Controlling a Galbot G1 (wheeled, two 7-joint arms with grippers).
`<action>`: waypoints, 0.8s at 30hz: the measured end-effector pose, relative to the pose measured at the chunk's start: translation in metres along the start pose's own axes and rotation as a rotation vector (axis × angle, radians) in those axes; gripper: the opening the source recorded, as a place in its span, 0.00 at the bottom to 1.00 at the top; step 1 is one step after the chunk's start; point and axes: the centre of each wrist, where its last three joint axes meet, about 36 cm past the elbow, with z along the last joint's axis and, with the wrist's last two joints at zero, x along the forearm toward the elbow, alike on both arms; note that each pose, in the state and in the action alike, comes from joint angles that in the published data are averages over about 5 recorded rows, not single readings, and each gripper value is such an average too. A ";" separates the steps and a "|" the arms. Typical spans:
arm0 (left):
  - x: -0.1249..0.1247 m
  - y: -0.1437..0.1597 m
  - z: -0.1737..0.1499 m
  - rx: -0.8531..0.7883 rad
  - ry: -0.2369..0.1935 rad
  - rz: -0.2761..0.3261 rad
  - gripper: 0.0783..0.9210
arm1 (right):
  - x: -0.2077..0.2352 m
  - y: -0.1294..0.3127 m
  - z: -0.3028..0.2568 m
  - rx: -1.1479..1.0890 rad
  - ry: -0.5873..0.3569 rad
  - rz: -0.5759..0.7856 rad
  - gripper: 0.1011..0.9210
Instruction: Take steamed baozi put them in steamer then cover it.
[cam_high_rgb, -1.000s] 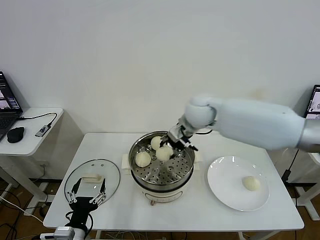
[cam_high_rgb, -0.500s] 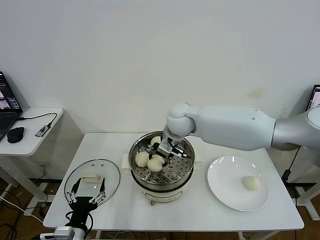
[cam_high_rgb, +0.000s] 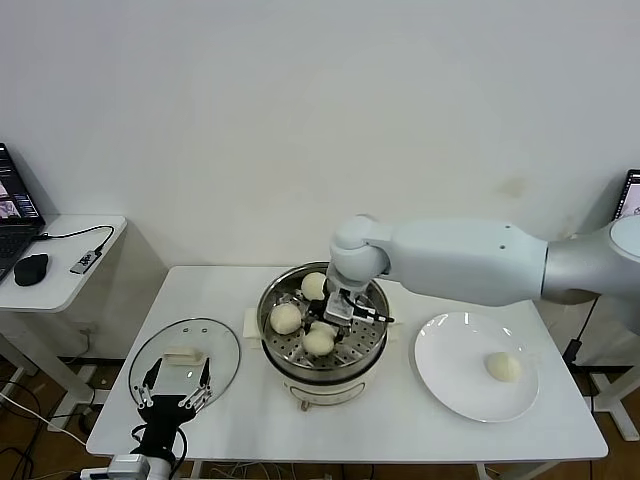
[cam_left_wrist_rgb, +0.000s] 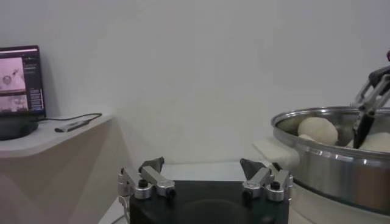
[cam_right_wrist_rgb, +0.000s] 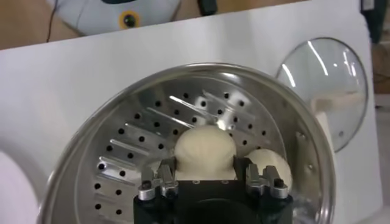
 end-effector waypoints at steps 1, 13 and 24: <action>0.000 0.000 0.000 0.000 0.000 0.000 0.88 | 0.000 0.000 0.000 0.004 0.000 -0.001 0.63; -0.001 0.001 0.001 -0.005 0.000 0.002 0.88 | 0.017 0.008 0.001 0.016 0.024 0.012 0.88; -0.003 0.003 -0.001 -0.021 -0.005 0.010 0.88 | 0.065 0.048 0.014 -0.175 0.120 0.093 0.88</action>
